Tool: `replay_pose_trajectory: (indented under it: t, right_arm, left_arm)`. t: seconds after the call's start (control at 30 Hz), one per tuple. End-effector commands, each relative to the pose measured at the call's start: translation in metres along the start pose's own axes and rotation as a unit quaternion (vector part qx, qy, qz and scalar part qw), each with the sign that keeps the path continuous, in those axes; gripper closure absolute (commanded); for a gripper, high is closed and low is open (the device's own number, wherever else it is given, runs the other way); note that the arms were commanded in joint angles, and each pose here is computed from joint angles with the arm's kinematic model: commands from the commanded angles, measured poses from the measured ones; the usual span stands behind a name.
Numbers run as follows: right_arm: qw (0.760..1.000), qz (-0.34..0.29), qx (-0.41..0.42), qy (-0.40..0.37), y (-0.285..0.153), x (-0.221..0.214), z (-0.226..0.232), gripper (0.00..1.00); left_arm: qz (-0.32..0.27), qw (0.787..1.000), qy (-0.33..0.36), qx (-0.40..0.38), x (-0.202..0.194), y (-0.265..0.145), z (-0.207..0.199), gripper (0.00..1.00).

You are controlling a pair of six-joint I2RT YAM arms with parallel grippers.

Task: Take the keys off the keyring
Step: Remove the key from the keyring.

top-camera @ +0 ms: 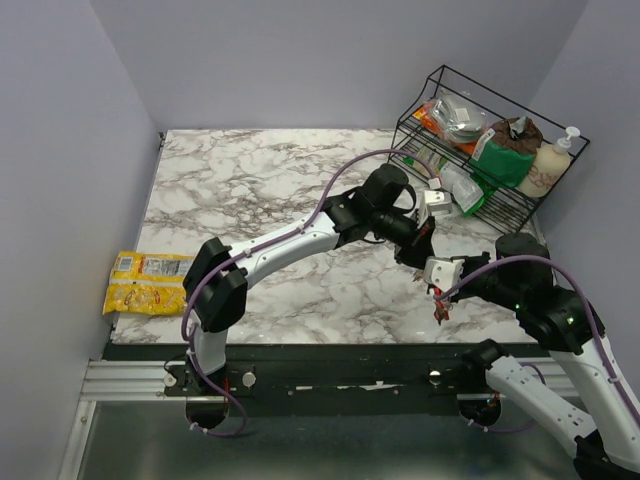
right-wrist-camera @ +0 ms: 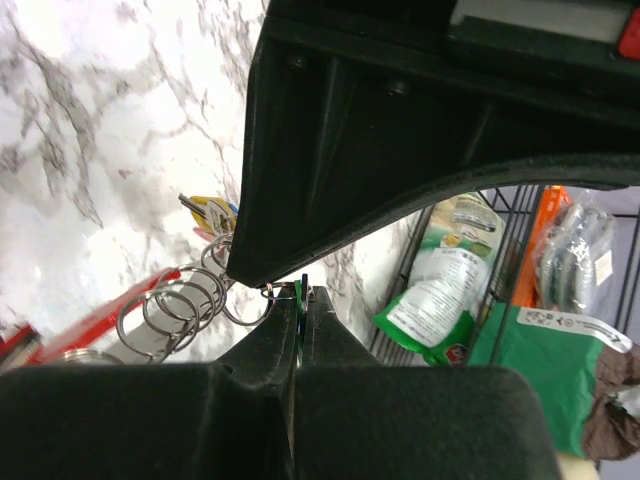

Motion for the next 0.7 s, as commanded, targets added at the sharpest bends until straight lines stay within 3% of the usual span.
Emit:
replay_pose_trajectory:
  t: [0.0,0.67]
  right_arm:
    - [0.998,0.004,-0.038,-0.046,0.001,0.003,-0.016,0.99]
    - [0.997,0.005,-0.044,-0.058,-0.003,-0.002,-0.011,0.99]
  left_arm:
    - [-0.005,0.999,-0.045,-0.018,-0.001,0.010,0.002,1.00]
    - [-0.047,0.991,-0.123,0.008,-0.002,-0.019,0.042,1.00]
Point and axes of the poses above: each gripper's point midway between its finger pads, its own y axis out along the fingers, its own z axis along the line the jaws close on, x = y × z, the point moved 3 cm from there along -y, back along the fingers, and after that the axes turned 10 degrees about y, right-handed, at the moved point
